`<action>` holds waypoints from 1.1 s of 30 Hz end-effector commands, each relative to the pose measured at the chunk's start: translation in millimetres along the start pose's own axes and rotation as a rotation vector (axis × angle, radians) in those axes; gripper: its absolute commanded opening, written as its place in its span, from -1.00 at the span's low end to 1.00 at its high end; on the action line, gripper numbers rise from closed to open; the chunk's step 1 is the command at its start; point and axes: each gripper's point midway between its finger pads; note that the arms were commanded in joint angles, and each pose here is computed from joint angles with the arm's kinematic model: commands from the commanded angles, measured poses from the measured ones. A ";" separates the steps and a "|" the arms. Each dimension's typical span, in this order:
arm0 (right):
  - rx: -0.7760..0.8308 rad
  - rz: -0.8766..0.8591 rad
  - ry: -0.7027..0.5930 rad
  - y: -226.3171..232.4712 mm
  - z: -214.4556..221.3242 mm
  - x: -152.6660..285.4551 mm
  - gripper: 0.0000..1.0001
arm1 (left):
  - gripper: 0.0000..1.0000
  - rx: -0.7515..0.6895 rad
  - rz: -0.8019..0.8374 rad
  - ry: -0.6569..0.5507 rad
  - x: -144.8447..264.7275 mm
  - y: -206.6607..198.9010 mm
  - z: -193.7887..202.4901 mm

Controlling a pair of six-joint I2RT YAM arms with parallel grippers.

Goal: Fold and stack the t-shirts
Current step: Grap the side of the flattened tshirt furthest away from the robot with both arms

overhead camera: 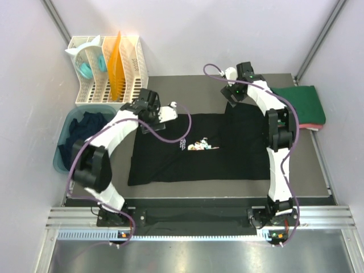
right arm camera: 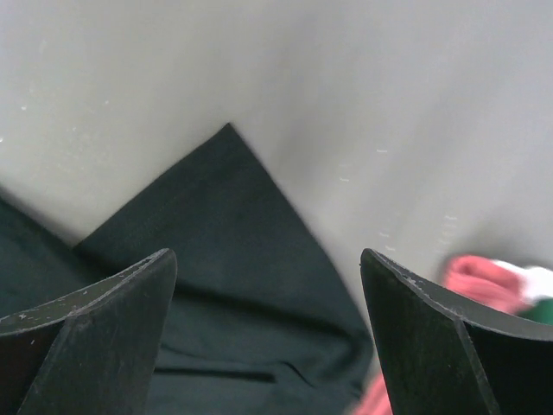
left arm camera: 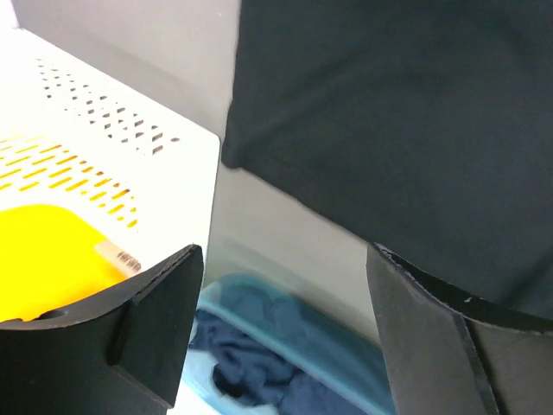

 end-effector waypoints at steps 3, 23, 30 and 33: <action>-0.040 -0.003 -0.072 -3.6 -25.5 -2.2 0.75 | 0.57 0.234 -0.055 0.045 -43.7 44.5 -7.4; -0.089 -0.053 -0.137 4.7 -42.3 8.0 0.73 | 0.53 0.016 -0.006 0.214 -130.8 77.7 49.2; -0.065 -0.058 -0.154 9.8 -50.5 15.5 0.71 | 0.44 -0.121 0.137 0.176 -149.4 84.1 38.8; -0.061 -0.059 -0.162 11.7 -53.2 18.5 0.70 | 0.44 -0.167 0.194 0.160 -155.3 76.2 36.5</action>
Point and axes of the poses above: each gripper's point midway between its finger pads, its own x axis back along the fingers, its own y axis along the line the jaws close on, z = x × y, and after that the axes turned 1 degree about x, right-handed
